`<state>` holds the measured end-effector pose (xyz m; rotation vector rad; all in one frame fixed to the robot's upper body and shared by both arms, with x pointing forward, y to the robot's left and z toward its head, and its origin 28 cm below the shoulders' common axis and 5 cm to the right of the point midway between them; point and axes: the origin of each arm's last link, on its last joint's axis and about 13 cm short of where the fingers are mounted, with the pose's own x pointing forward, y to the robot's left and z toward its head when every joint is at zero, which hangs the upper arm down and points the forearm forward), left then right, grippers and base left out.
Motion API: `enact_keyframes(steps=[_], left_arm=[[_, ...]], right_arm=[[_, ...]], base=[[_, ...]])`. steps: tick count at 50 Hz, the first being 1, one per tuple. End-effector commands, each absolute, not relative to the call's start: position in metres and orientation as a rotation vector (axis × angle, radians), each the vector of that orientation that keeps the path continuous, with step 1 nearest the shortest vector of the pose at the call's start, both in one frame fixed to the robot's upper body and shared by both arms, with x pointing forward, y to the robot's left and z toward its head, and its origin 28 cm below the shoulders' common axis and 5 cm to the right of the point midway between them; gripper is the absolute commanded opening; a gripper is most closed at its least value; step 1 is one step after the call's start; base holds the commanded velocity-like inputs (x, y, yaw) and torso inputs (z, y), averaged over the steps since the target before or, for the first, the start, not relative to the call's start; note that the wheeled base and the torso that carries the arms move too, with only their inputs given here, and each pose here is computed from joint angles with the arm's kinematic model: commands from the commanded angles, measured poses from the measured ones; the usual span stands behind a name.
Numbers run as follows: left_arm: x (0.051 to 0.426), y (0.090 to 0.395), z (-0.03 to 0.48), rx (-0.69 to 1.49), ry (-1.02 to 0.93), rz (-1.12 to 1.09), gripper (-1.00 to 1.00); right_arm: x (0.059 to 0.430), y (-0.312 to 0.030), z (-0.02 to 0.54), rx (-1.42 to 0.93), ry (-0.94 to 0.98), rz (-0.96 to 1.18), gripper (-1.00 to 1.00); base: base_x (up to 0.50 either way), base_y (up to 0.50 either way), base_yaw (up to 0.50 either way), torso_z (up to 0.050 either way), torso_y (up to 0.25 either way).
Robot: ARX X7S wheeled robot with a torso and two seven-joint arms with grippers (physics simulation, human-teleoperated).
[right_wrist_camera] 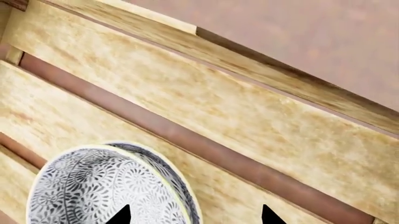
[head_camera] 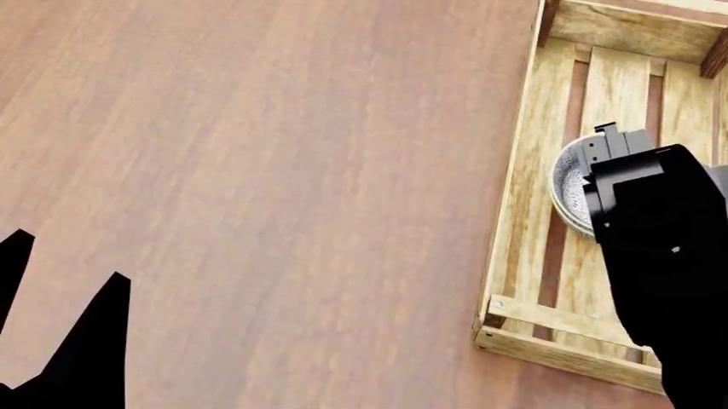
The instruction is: Stack the right bowl on the left bowl and place them in the tray.
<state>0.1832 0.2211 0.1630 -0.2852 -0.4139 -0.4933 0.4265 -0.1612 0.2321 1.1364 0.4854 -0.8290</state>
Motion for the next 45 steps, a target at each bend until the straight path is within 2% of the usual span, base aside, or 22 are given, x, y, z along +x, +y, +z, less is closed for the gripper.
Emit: enact_keyframes(steps=[1,45], left_arm=[[0.181,0.22,0.166,-0.285,-0.415,-0.494,1.0],[0.181,0.219,0.165,-0.283,-0.413,-0.501,1.0]], right_arm=[[0.419,-0.156,0.235,1.136,0.473,-0.796,1.0],[0.369,-0.133,0.322,1.167,0.278,-0.569,1.0]], base=[[0.0,0.0,0.0,0.0,0.0],[0.0,0.0,0.0,0.0,0.0]])
